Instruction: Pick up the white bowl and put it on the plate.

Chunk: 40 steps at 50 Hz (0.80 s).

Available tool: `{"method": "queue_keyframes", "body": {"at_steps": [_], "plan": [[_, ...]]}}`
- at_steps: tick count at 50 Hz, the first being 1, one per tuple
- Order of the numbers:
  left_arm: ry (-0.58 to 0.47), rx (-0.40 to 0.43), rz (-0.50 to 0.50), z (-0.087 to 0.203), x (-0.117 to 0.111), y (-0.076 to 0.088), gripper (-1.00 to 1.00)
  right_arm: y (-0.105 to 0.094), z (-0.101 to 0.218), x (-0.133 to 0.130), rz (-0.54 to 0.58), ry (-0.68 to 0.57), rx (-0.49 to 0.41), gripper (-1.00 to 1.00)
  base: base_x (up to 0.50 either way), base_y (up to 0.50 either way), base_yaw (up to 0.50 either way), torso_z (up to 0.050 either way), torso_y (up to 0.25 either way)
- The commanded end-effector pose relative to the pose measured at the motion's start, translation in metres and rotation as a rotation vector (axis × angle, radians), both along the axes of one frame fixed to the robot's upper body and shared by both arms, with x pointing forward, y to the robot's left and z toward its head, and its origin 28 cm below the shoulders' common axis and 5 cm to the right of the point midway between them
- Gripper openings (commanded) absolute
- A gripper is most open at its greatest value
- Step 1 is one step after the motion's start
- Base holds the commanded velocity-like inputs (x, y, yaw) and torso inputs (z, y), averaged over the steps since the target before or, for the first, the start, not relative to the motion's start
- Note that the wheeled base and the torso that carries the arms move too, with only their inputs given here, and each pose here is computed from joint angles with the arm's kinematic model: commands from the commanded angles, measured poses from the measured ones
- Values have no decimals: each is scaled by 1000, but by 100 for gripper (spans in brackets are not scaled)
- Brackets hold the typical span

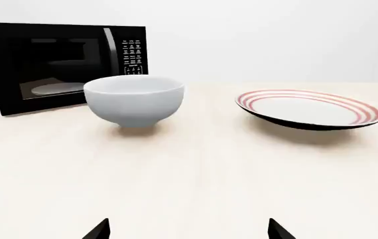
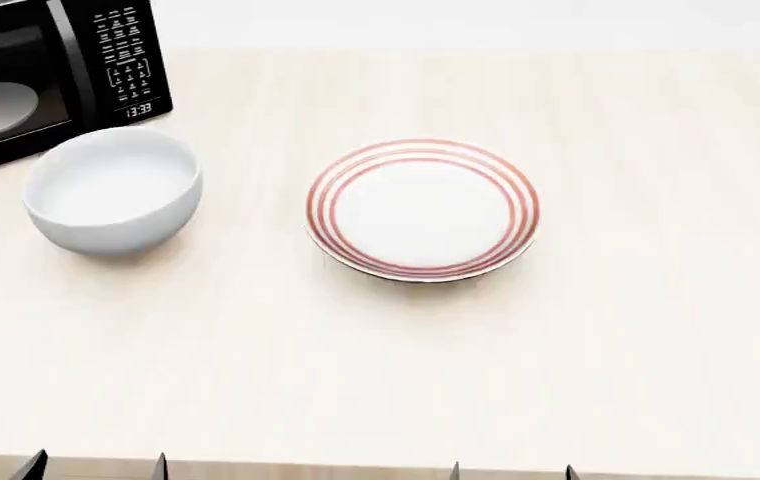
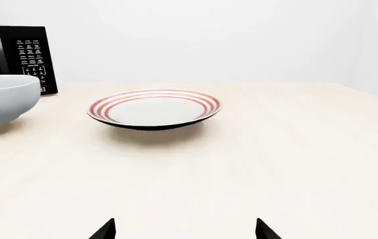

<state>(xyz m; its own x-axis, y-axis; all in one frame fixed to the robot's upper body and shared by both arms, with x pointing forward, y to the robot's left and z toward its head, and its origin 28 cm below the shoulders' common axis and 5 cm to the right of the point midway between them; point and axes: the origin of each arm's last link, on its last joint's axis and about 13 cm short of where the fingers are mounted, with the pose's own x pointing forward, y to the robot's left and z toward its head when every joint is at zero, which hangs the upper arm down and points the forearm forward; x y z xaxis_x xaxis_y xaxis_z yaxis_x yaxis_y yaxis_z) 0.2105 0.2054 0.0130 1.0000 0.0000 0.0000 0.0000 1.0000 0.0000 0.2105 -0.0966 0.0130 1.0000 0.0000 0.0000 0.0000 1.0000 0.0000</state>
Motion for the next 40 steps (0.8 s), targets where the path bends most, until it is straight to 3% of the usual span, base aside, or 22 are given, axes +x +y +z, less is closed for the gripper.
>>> {"method": "queue_keyframes", "body": {"at_steps": [1, 17, 21, 22, 23, 24, 31, 32, 40], "plan": [[3, 1, -2, 0, 0, 0, 100, 0, 0, 0, 0, 3, 5, 100, 0, 0, 0, 0, 0], [15, 23, -11, -1, 0, 0, 100, 1, 1, 0, -7, -4, 4, 100, 0, 0, 0, 0, 0], [-4, -11, -16, 2, -1, 0, 100, 2, 2, 1, -12, 3, 7, 100, 0, 0, 0, 0, 0], [22, -78, -26, 3, -2, 0, 100, 2, 2, 1, -15, 8, -2, 100, 0, 0, 0, 0, 0], [16, -77, -23, 3, -1, 1, 100, 1, 2, 1, -18, 8, -4, 100, 0, 0, 0, 0, 0], [-5, -10, -19, 4, -3, 2, 100, 1, 3, 1, -24, 8, -3, 100, 0, 0, 0, 0, 0], [-95, 62, -31, 18, -10, 0, 100, -1, 22, -8, -30, -40, 4, 100, 0, 0, 0, 0, 0], [-141, 115, -33, 24, -13, -2, 100, -1, 28, -12, -29, -55, -2, 100, 0, 0, 0, 0, 0], [-219, 63, -16, 51, -25, -2, 100, 0, 56, -23, -51, -159, -81, 100, 0, 0, 0, 0, 0]]}}
